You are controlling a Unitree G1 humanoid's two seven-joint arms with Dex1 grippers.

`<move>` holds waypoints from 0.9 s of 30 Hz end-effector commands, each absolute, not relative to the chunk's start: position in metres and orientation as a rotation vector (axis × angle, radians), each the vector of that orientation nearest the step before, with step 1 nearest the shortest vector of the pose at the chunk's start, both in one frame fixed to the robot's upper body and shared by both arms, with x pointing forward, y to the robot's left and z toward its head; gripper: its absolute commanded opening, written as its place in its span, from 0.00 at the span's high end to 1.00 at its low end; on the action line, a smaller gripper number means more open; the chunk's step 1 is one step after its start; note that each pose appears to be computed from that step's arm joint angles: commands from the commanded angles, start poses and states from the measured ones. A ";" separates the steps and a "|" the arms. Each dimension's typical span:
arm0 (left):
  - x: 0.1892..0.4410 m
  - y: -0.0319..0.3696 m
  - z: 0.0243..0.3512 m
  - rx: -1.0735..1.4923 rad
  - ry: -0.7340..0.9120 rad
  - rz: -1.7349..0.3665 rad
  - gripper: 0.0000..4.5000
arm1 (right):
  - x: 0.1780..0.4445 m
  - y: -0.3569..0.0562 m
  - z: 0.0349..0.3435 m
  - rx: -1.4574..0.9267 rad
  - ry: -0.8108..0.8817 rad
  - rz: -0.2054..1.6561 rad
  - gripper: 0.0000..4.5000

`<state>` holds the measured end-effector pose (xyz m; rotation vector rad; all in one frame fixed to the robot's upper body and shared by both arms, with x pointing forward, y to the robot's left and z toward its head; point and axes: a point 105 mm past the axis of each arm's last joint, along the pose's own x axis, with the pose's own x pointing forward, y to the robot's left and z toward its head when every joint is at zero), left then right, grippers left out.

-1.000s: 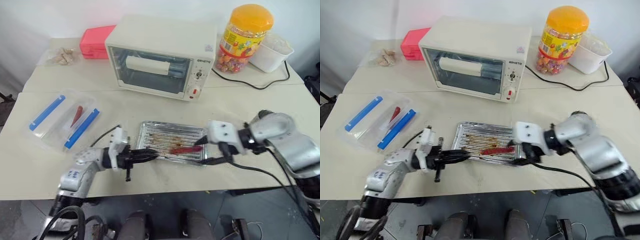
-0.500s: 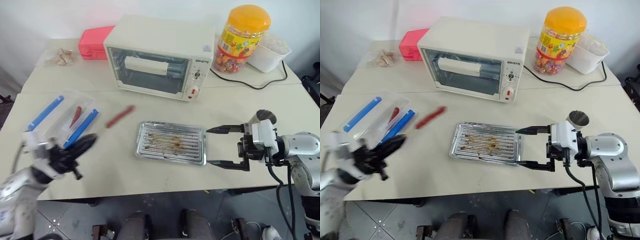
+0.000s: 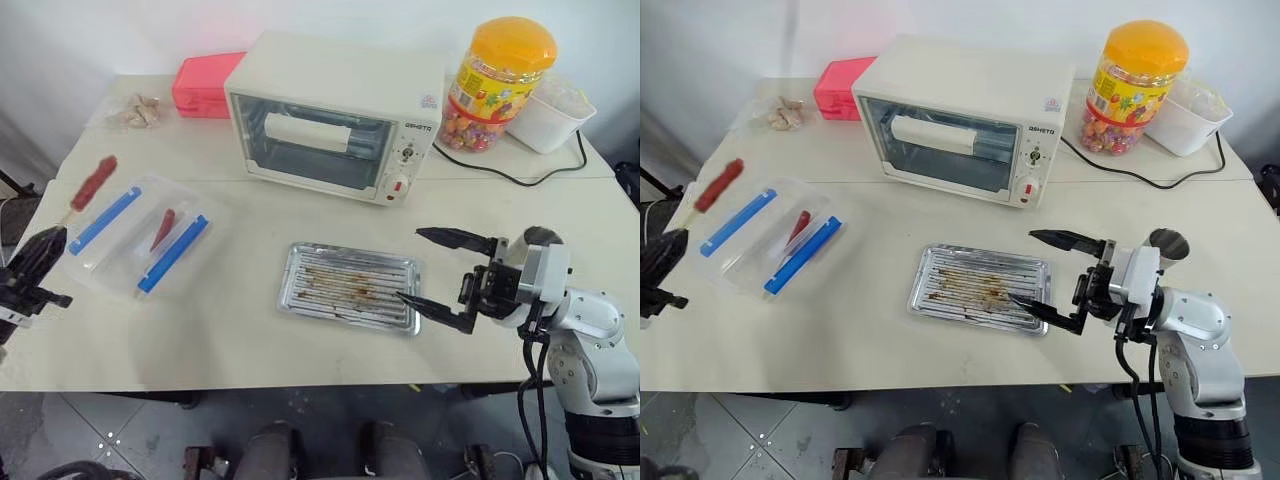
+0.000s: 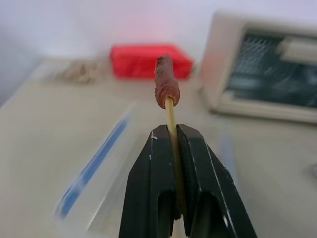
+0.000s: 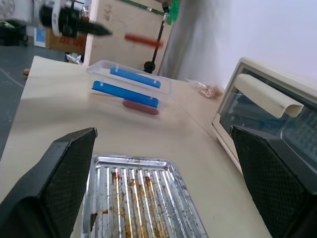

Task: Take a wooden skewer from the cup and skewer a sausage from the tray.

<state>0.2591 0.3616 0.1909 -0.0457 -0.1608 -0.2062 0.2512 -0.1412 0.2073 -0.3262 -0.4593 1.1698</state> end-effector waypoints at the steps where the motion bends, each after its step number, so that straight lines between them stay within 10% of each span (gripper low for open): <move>1: 0.262 0.361 0.192 0.004 -0.139 -0.255 1.00 | 0.243 -0.139 0.212 -0.345 -0.487 1.179 0.01; 11: 0.271 0.357 0.191 0.026 -0.105 -0.304 1.00 | 0.236 -0.137 0.201 -0.341 -0.441 1.179 0.01; 21: 0.267 0.351 0.222 0.069 -0.218 -0.334 0.28 | 0.239 -0.143 0.194 -0.357 -0.406 1.183 0.00; 27: 0.242 0.259 0.210 0.276 -0.083 -0.836 0.01 | 0.231 -0.167 0.182 -0.396 -0.304 1.206 0.00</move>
